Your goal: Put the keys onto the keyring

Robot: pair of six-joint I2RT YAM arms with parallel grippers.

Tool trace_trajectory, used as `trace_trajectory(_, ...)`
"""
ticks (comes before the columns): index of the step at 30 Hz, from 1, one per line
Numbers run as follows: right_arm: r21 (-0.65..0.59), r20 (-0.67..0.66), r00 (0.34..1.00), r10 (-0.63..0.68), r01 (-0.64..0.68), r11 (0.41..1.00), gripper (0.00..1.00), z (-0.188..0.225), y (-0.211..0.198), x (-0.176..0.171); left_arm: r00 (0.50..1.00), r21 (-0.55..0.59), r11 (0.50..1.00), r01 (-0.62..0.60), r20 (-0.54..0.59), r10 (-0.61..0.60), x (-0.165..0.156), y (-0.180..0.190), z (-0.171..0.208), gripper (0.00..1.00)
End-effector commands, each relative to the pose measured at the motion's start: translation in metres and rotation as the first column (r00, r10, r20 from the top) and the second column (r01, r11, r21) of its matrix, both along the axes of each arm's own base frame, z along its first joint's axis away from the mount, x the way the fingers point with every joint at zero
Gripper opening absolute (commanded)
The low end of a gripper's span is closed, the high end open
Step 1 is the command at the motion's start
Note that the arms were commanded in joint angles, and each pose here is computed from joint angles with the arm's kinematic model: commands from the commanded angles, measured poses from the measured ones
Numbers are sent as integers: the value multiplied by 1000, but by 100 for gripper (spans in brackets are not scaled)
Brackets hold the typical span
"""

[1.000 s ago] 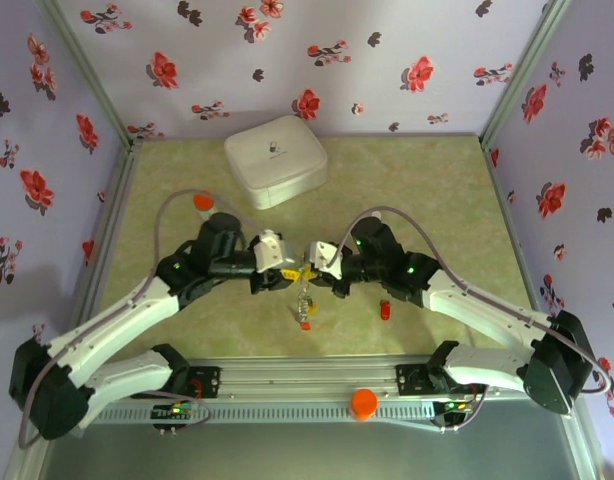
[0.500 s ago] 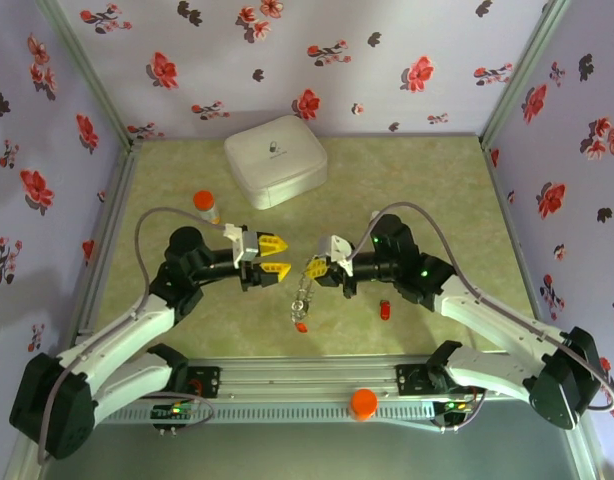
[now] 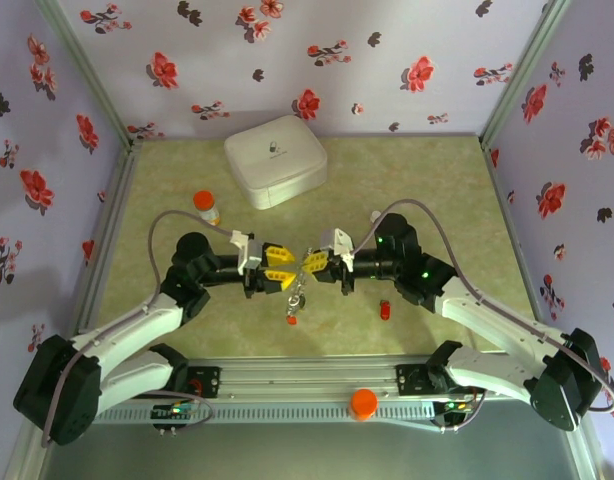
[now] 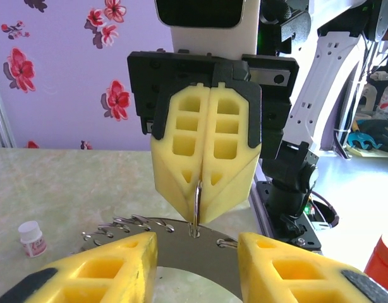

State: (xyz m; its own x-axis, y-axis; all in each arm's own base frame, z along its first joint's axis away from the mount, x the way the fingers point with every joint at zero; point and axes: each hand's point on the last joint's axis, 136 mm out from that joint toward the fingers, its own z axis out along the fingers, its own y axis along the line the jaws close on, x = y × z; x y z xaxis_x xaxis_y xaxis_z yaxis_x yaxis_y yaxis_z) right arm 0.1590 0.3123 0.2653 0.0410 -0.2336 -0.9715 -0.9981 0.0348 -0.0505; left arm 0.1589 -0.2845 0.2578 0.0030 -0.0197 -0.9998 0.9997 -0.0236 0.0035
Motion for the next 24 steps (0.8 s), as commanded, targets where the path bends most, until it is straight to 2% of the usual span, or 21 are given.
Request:
trace_trajectory(1, 64, 29, 1000, 10, -12, 998, 0, 19, 3, -3, 999, -13, 999, 30, 36, -30, -4, -3, 5, 36)
trace_trajectory(9, 63, 16, 999, 29, -30, 998, 0, 16, 9, -6, 999, -16, 1000, 27, 40, -27, -2, -5, 7, 27)
trace_trajectory(18, 6, 26, 1000, 17, -18, 1000, 0, 2, 8, -5, 999, -22, 999, 26, 48, -25, -4, -3, 10, 26)
trace_trajectory(24, -8, 18, 999, 37, -37, 999, 0, 0, 10, -10, 999, -18, 999, 28, 43, -27, -4, -3, 9, 20)
